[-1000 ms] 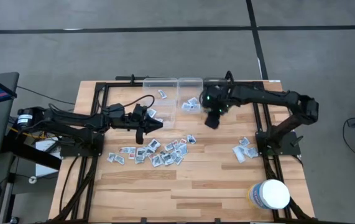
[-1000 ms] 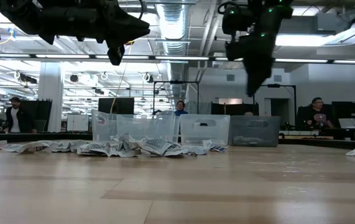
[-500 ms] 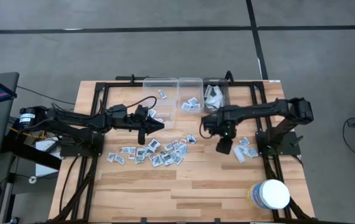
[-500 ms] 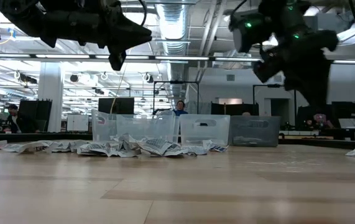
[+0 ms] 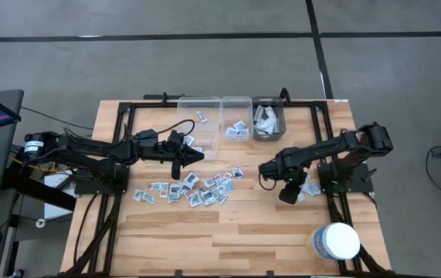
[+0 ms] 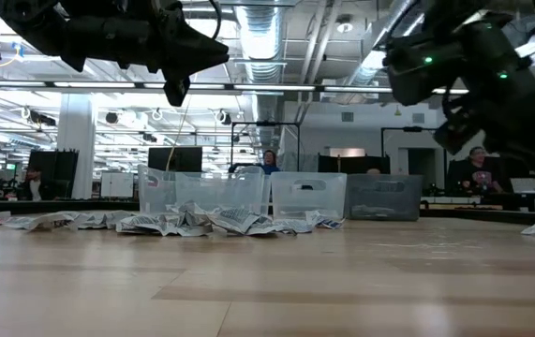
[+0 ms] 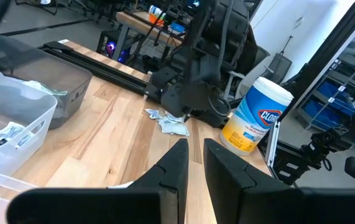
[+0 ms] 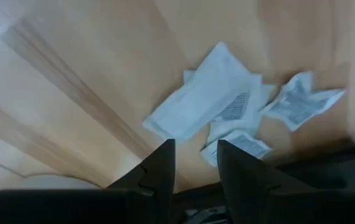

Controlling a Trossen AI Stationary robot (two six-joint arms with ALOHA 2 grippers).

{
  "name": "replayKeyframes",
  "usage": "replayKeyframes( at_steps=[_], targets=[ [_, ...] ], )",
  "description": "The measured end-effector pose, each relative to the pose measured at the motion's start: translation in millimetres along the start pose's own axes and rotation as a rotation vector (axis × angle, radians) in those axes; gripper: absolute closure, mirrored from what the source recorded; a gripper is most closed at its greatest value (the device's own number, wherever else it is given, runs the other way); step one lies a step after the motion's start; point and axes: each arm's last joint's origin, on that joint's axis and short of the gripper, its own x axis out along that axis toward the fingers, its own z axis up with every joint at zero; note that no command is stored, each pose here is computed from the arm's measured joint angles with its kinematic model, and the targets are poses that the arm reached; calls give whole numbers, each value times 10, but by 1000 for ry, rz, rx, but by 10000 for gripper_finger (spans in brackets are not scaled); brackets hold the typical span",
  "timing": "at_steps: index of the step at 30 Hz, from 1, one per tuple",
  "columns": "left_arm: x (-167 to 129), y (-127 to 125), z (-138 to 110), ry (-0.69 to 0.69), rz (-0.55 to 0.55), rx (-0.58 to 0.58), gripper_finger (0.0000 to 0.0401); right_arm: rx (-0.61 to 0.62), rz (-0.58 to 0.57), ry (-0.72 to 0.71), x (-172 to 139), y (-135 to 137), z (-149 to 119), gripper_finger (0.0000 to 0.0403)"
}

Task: Pick & Place First Aid Supplies
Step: Put the bandage pack into the black transparent bin

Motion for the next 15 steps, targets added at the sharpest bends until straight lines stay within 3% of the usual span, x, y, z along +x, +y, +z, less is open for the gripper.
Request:
replayKeyframes(
  at_steps=[7, 15],
  targets=[
    [-1, 0, 1, 0, 0, 1, 350, 75, 56, -128, 102, -14, -138, 289],
    [-1, 0, 1, 0, 0, -4, 350, 190, 22, -184, 250, -86, -268, 289]
  ],
)
